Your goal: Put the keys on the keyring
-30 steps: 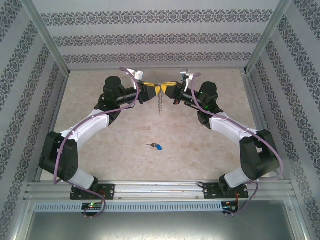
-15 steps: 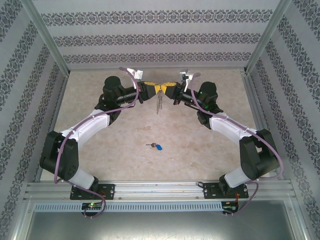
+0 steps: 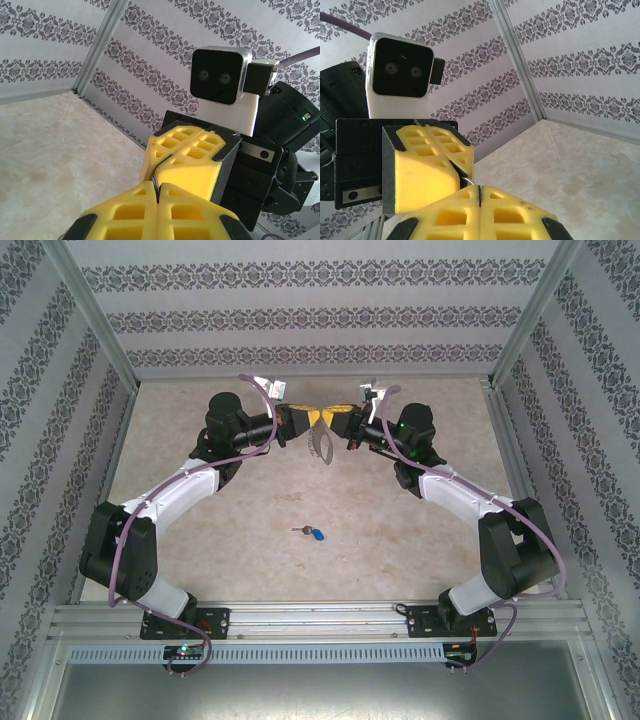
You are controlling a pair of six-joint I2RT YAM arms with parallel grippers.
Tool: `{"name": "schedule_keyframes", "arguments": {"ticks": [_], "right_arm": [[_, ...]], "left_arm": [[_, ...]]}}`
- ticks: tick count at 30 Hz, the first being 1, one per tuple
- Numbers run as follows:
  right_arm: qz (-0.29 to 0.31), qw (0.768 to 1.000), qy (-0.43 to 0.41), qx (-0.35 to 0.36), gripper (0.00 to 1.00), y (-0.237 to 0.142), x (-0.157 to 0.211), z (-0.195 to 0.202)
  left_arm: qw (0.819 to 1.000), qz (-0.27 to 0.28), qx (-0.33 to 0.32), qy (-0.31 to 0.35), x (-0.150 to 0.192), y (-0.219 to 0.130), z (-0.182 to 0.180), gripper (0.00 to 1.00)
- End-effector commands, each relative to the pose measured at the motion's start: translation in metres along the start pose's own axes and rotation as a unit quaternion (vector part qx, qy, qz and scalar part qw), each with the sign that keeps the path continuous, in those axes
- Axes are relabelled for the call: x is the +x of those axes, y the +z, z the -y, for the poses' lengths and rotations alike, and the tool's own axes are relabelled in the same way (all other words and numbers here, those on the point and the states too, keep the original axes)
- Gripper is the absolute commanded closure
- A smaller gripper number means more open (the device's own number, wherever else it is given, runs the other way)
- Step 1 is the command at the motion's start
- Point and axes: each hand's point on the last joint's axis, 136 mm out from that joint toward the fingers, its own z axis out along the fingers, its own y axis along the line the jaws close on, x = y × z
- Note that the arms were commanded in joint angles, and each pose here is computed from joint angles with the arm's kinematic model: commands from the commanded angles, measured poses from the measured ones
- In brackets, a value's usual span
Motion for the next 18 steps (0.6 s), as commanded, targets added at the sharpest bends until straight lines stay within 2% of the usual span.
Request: {"name": "schedule_keyframes", "arguments": {"ticks": [1,3,4,5,8,13,18], "right_arm": [[0.013,1.000,-0.017,-0.014,1.00,0.005,-0.012,-0.005],[0.019,1.000,-0.013,-0.008,0.99,0.001,-0.015,-0.002],[0.027,1.000,-0.011,0.000,0.86,-0.003,-0.018,0.001],[0.036,0.999,-0.006,0.011,0.78,-0.009,-0.021,0.006],[0.057,0.997,0.015,0.046,0.62,-0.028,-0.028,0.023],[0.060,0.991,0.051,0.113,0.55,-0.055,-0.017,0.048],[0.062,0.980,0.085,0.167,0.49,-0.076,0.003,0.069]], "left_arm": [[0.999,-0.002,0.041,0.032,0.000,0.002,0.018,1.00],[0.998,-0.003,0.043,0.039,0.002,0.001,0.018,1.00],[0.998,-0.002,0.044,0.046,0.003,0.000,0.018,1.00],[0.998,-0.001,0.044,0.054,0.004,0.000,0.018,1.00],[0.995,-0.002,0.049,0.082,0.008,-0.003,0.020,1.00],[0.991,0.000,0.053,0.123,0.008,-0.004,0.023,1.00],[0.981,0.032,0.058,0.181,0.002,-0.008,0.029,1.00]]}}
